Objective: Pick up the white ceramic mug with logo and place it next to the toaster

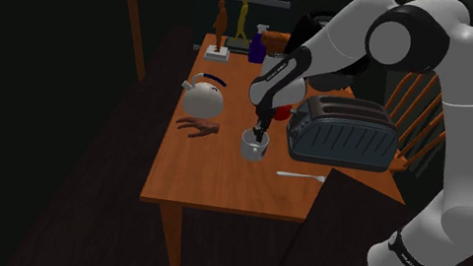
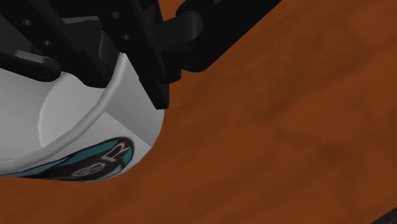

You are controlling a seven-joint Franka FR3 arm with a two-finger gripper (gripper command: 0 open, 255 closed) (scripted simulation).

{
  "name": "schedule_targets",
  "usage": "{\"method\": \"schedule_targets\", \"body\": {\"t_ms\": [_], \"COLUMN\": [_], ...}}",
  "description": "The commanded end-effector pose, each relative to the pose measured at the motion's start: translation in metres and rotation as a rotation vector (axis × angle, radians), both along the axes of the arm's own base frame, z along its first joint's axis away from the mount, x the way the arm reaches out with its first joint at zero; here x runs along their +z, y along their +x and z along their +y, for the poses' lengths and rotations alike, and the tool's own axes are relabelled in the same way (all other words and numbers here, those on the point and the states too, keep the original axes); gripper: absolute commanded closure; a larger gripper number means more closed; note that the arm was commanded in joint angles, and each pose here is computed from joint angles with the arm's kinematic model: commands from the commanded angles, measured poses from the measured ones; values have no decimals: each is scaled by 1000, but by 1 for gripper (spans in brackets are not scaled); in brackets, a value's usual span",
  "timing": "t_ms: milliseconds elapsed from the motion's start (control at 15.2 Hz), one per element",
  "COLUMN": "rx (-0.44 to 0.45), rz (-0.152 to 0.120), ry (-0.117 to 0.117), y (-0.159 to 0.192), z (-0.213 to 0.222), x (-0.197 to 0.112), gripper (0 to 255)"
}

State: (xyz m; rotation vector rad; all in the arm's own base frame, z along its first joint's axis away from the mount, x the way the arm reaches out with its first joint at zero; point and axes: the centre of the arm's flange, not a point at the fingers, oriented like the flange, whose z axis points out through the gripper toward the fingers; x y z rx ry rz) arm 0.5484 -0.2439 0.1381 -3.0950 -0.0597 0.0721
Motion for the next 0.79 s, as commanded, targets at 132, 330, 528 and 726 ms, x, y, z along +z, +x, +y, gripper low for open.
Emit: {"method": "schedule_targets", "body": {"t_ms": [132, 330, 528, 726], "rx": [0, 0, 0, 0], "rz": [0, 0, 0, 0], "ry": [0, 0, 0, 0], "y": [0, 0, 0, 0], "z": [1, 1, 1, 1], "x": [-21, -31, -31, -31], "gripper": [255, 255, 255, 255]}}
